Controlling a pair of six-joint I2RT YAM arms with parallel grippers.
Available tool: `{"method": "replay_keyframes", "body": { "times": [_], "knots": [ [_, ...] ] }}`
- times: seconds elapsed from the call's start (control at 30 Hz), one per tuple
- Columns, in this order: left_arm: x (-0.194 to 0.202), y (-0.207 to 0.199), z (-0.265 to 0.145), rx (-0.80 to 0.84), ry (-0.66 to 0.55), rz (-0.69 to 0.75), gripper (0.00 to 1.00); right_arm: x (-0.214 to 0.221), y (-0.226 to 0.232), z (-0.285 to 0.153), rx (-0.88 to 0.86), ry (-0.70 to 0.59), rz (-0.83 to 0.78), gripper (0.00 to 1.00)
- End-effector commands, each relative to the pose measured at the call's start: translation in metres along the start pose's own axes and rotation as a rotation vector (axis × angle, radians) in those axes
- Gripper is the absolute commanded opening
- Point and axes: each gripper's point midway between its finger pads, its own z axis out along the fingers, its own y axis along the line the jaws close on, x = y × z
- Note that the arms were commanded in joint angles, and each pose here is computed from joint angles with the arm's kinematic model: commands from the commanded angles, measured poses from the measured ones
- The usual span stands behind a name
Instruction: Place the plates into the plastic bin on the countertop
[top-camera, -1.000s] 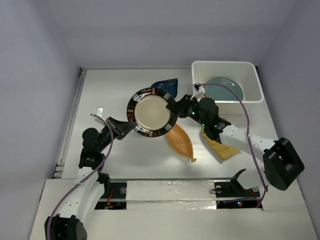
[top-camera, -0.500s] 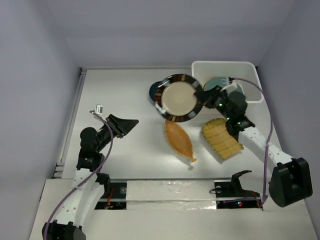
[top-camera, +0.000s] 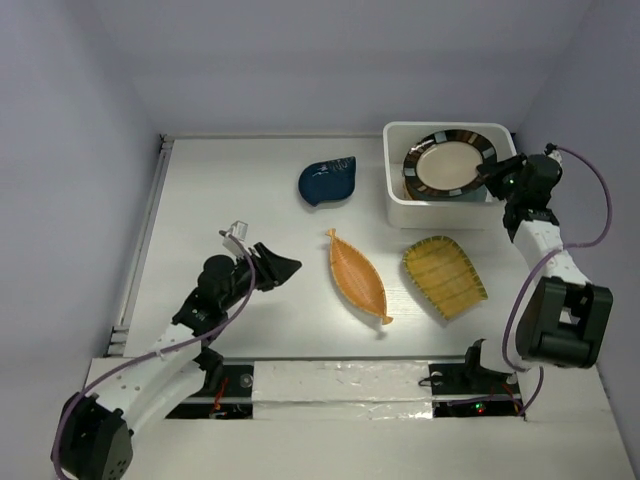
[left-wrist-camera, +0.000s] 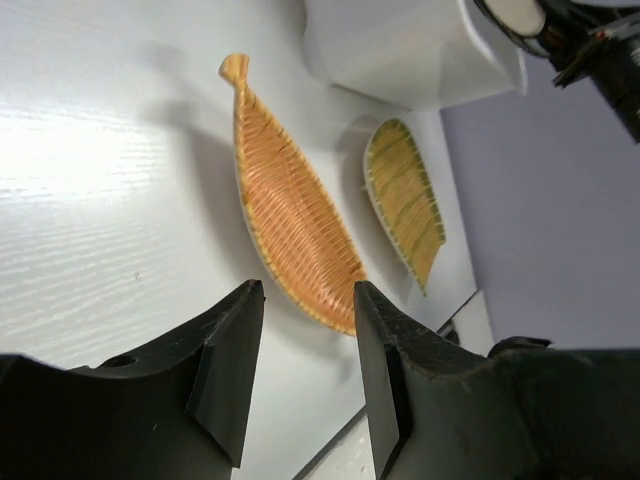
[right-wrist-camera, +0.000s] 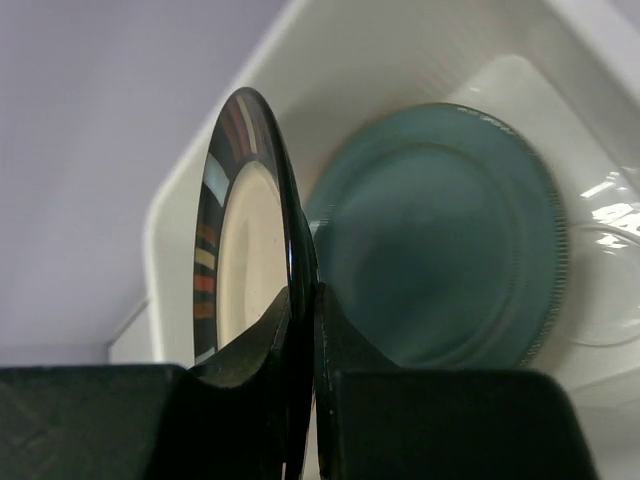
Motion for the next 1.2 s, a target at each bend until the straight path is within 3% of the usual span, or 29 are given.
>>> {"method": "replay_keyframes", "body": {
  "times": [0.0, 0.37, 0.57, 0.6, 0.67, 0.7, 0.77, 0.8, 0.83, 0.93, 1.17],
  "knots": [
    [-0.007, -0.002, 0.008, -0.024, -0.055, 0.077, 0.38, -0.046, 0.05, 0.007, -0.13, -0.077, -0.034, 0.0],
    [0.015, 0.001, 0.024, -0.093, -0.008, 0.173, 0.41, -0.027, 0.002, 0.05, 0.051, 0.043, -0.091, 0.04],
    [0.028, 0.005, 0.036, -0.137, 0.011, 0.211, 0.5, -0.015, -0.027, 0.058, 0.159, 0.107, -0.145, 0.25],
    [0.027, 0.004, 0.038, -0.135, 0.007, 0.216, 0.53, -0.014, -0.031, 0.06, 0.169, 0.115, -0.157, 0.35],
    [0.032, 0.004, 0.042, -0.135, 0.025, 0.224, 0.54, -0.01, -0.038, 0.06, 0.194, 0.137, -0.171, 0.43],
    [0.031, 0.003, 0.044, -0.134, 0.025, 0.23, 0.56, -0.008, -0.045, 0.061, 0.215, 0.146, -0.187, 0.55],
    [0.034, 0.003, 0.047, -0.137, 0.033, 0.24, 0.58, -0.01, -0.047, 0.058, 0.238, 0.146, -0.202, 0.63],
    [0.036, 0.002, 0.05, -0.139, 0.037, 0.253, 0.58, -0.017, -0.052, 0.055, 0.275, 0.12, -0.222, 0.75],
    [0.039, 0.007, 0.053, -0.154, 0.053, 0.258, 0.58, -0.02, -0.051, 0.05, 0.281, 0.105, -0.225, 0.8],
    [0.046, 0.005, 0.061, -0.155, 0.084, 0.264, 0.58, -0.027, -0.05, 0.044, 0.298, 0.063, -0.22, 0.88],
    [0.059, 0.002, 0.08, -0.163, 0.107, 0.257, 0.56, -0.04, -0.026, 0.02, 0.236, -0.016, -0.189, 0.91]
  ]
}}
